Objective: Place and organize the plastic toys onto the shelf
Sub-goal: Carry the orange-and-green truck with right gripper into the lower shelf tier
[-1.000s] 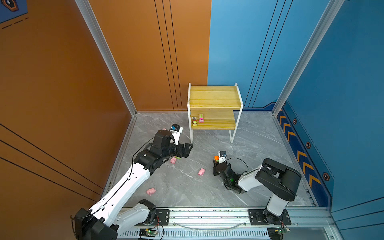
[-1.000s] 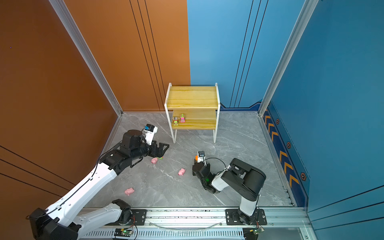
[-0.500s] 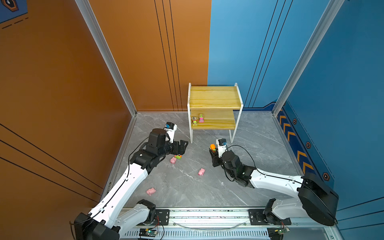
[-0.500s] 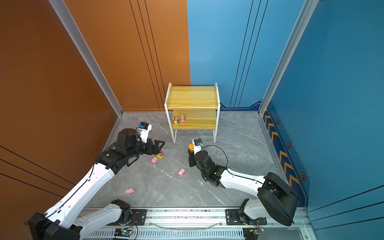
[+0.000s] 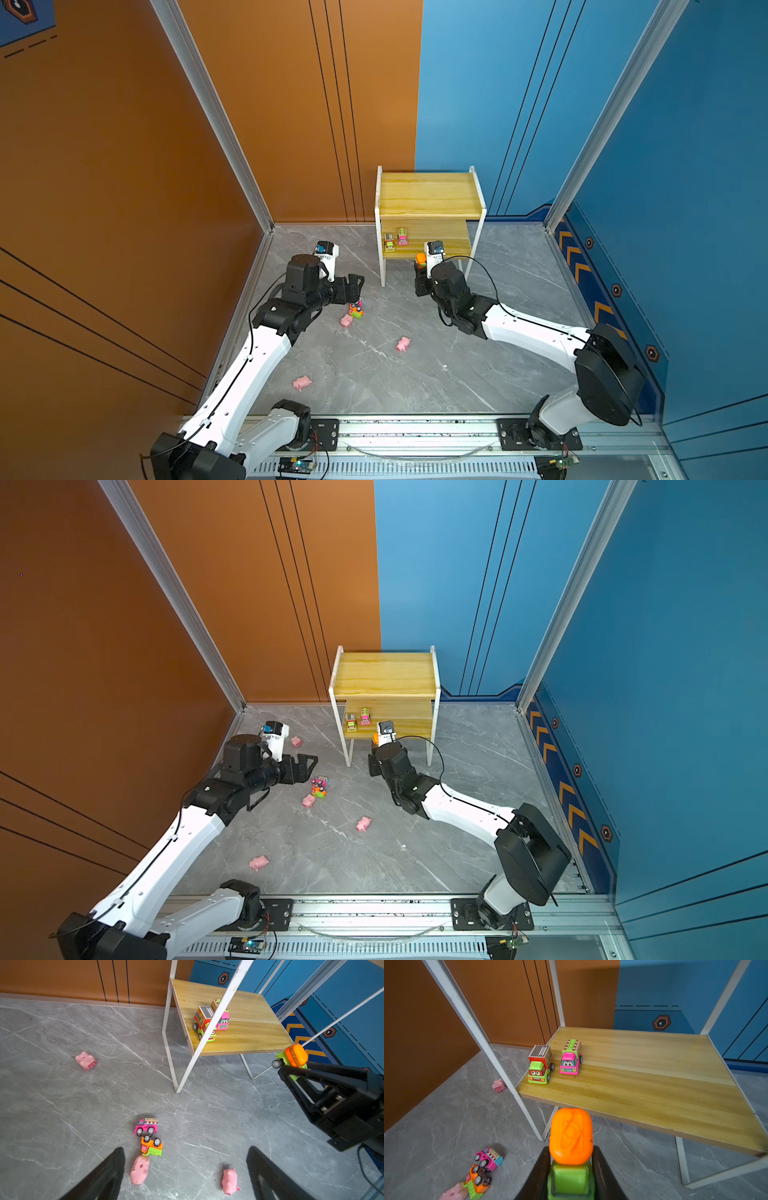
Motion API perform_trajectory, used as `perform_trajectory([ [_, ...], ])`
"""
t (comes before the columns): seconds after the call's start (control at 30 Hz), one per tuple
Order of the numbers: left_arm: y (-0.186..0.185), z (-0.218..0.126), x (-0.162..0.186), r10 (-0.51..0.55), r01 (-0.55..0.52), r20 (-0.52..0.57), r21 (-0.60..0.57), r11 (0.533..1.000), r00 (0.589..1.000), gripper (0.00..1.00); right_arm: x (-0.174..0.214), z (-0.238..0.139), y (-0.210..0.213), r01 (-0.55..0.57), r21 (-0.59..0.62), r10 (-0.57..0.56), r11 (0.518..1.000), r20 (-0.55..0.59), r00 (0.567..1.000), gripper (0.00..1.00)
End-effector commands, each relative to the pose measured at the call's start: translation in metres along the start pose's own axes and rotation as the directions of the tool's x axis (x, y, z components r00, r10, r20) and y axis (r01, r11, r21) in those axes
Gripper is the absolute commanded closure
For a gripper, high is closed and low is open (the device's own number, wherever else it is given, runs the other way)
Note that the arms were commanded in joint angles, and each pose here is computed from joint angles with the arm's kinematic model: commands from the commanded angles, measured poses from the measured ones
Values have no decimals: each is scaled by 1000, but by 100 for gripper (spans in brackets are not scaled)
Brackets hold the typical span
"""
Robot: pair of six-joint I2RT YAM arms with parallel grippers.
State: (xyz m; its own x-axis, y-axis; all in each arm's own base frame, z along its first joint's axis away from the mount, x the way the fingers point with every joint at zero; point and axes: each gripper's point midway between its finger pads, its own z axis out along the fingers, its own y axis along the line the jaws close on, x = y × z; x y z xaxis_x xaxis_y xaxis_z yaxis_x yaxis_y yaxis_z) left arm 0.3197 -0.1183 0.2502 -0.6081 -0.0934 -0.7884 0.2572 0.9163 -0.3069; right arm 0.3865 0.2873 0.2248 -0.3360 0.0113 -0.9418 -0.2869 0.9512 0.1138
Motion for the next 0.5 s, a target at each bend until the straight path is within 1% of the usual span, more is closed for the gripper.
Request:
perform_trajectory([
  [0.0, -2, 1, -1, -10, 10, 8, 23, 1000, 1000, 8, -10, 9, -11, 13, 87, -16, 996, 27, 1000, 81],
  [0.27, -2, 0, 0, -11, 11, 7, 26, 1000, 1000, 8, -17, 34, -18, -23, 148, 9, 989, 94, 995, 80],
  [0.47, -2, 0, -1, -8, 8, 8, 28, 1000, 1000, 8, -20, 54, -27, -38, 163, 19, 986, 115, 993, 79],
])
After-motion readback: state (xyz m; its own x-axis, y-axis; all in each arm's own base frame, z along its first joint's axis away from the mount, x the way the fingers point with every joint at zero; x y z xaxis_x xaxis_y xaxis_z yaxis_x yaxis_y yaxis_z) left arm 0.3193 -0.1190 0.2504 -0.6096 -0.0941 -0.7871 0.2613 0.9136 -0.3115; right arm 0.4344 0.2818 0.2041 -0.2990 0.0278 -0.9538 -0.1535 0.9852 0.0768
